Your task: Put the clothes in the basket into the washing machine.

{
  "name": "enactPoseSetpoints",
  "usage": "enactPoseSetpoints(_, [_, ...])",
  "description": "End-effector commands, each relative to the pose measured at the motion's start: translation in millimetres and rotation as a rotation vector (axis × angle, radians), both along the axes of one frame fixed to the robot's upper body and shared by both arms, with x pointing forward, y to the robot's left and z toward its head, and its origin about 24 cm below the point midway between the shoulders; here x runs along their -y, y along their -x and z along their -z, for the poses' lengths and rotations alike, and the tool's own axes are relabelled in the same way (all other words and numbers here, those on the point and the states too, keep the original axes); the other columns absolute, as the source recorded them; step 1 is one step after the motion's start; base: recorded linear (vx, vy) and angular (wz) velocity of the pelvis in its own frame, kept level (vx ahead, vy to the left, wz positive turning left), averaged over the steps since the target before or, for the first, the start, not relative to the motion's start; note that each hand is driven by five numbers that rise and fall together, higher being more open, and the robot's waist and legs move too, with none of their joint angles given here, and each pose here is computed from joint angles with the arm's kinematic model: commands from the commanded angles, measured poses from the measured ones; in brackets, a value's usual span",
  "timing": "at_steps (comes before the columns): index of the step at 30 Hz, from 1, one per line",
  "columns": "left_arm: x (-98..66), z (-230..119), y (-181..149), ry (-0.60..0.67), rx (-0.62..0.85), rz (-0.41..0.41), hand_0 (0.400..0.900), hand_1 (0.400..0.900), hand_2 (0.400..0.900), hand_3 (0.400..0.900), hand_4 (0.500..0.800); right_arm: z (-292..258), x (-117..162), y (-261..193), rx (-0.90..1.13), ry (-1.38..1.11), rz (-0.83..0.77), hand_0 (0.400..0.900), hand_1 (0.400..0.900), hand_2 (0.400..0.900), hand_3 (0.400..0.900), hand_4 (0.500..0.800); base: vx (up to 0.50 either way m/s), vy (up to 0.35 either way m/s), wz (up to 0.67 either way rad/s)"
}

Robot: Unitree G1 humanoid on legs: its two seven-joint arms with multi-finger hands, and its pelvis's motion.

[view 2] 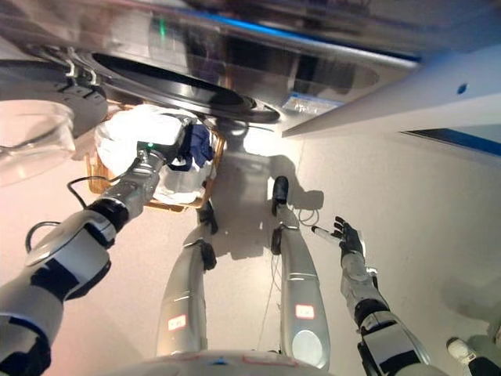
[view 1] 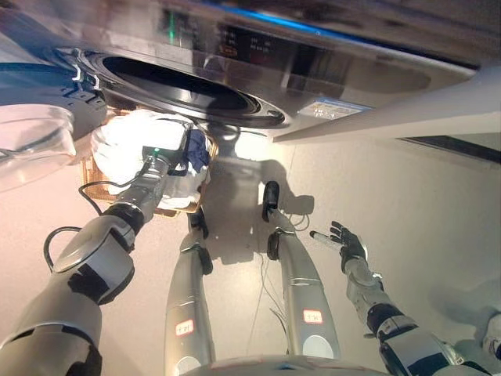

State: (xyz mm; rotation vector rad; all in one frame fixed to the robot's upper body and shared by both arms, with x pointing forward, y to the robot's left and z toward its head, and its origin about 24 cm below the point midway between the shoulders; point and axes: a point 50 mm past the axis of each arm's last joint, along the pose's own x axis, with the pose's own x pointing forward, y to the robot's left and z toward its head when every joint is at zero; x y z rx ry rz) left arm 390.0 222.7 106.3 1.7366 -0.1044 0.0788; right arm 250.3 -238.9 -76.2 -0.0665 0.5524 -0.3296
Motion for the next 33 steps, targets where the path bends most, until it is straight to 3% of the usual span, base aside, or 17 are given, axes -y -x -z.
enactPoseSetpoints(1, [-20.7, -23.4, -3.0, -0.013, 0.079, -0.059, 0.900, 0.900, 0.900, 0.900, 0.800, 5.2, 22.1, 22.6, -0.002, 0.021, 0.087, 0.900, 0.900, 0.900, 0.900, 0.800, -0.007, 0.032, -0.10])
enactPoseSetpoints(9, [-24.4, -52.8, -10.7, -0.022, 0.160, -0.088, 0.900, 0.900, 0.900, 0.900, 0.800, -17.4, 7.3, -13.1, 0.117, -0.003, 0.108, 0.900, 0.900, 0.900, 0.900, 0.800, -0.014, 0.049, -0.10])
enactPoseSetpoints(16, [-12.6, -84.2, -20.1, 0.020, 0.253, -0.082, 0.900, 0.900, 0.900, 0.900, 0.800, -42.4, -2.3, -45.2, 0.209, -0.029, 0.139, 0.900, 0.900, 0.900, 0.900, 0.800, -0.003, 0.037, 0.00])
enactPoseSetpoints(25, [-14.7, -77.6, -20.6, 0.056, 0.205, -0.116, 0.900, 0.900, 0.900, 0.900, 0.800, -46.1, -6.0, -50.7, 0.232, -0.076, 0.167, 0.900, 0.900, 0.900, 0.900, 0.800, 0.016, 0.016, -0.09])
enactPoseSetpoints(26, [-14.4, -76.4, -20.4, 0.062, 0.205, -0.116, 0.612, 0.612, 0.612, 0.612, 0.627, -46.4, -6.4, -51.1, 0.234, -0.077, 0.168, 0.900, 0.900, 0.900, 0.900, 0.800, 0.000, 0.000, 0.00])
enactPoseSetpoints(27, [-11.7, -76.5, -20.7, 0.076, 0.213, -0.104, 0.543, 0.543, 0.543, 0.543, 0.586, -46.0, -7.2, -51.0, 0.234, -0.074, 0.166, 0.900, 0.900, 0.900, 0.900, 0.800, 0.000, 0.000, 0.00])
enactPoseSetpoints(28, [-11.7, -76.5, -20.7, 0.077, 0.215, -0.104, 0.400, 0.400, 0.400, 0.400, 0.500, -45.7, -8.2, -50.9, 0.234, -0.075, 0.164, 0.900, 0.900, 0.900, 0.900, 0.800, 0.000, 0.000, 0.00])
enactPoseSetpoints(33, [-12.8, -71.8, -19.4, 0.087, 0.215, -0.109, 0.400, 0.400, 0.400, 0.400, 0.500, -43.6, -10.5, -48.5, 0.239, -0.085, 0.158, 0.900, 0.900, 0.900, 0.900, 0.800, 0.001, 0.000, -0.01])
